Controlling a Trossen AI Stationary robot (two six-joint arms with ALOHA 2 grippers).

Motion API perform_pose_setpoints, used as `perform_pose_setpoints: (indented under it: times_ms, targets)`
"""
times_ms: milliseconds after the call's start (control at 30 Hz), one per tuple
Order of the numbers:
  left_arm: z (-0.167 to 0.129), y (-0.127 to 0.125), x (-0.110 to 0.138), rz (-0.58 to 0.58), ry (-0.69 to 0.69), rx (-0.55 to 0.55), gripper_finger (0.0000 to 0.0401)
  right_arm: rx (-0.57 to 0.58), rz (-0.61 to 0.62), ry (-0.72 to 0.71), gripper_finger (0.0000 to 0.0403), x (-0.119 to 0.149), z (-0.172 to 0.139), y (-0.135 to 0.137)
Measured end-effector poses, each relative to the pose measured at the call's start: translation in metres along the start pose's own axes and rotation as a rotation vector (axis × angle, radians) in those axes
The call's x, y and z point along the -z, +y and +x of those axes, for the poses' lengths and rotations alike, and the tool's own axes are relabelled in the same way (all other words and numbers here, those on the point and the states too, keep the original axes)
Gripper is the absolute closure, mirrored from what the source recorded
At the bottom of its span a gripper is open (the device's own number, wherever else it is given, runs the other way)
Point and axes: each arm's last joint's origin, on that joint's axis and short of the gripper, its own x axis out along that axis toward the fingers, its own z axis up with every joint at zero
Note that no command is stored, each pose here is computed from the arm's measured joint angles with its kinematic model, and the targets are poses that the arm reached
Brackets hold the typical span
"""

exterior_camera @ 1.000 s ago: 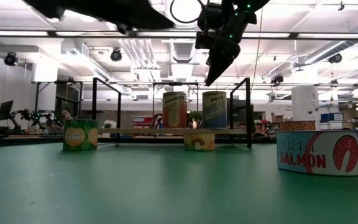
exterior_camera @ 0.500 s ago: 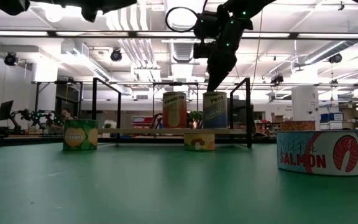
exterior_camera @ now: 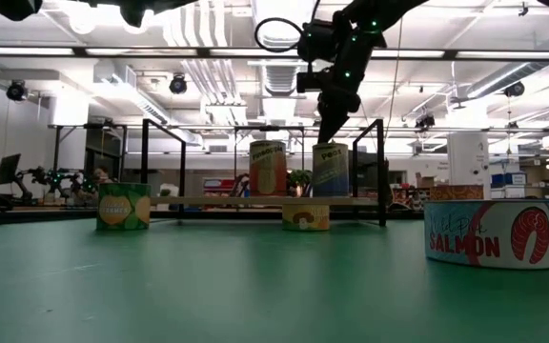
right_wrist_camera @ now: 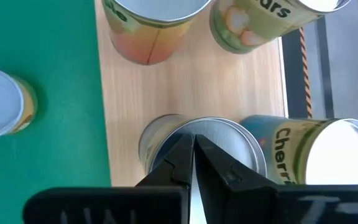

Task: Pick and place cans onto a shelf
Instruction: Put the canned peas on the shelf

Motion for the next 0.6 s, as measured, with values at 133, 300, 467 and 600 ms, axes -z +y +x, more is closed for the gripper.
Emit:
perform_pose_setpoints:
  times_ms: [133,300,467,600]
  targets:
    - [0.0,0.0,0.0,0.006,0.0,0.0,0.0401,0.023,-0.007,0.008,0.0394,0.0018,0.0003,-0.0044]
    - [0.0,0.0,-0.0001,0.013,0.0,0.0,0.0401,0.038,-0.017,0.008,0.0394,0.0036,0.0005,-0.0095]
    - [0.0,0.0,-0.0002,0.013,-0.001,0.0,0.0401,0.042,-0.034,-0.002,0.0394,0.0024,0.0005,-0.0096]
    - [0.0,0.0,-0.0002,0.013,-0.001,0.0,0.0401,0.05,-0.039,-0.018,0.0394,-0.0005,-0.0025,-0.011]
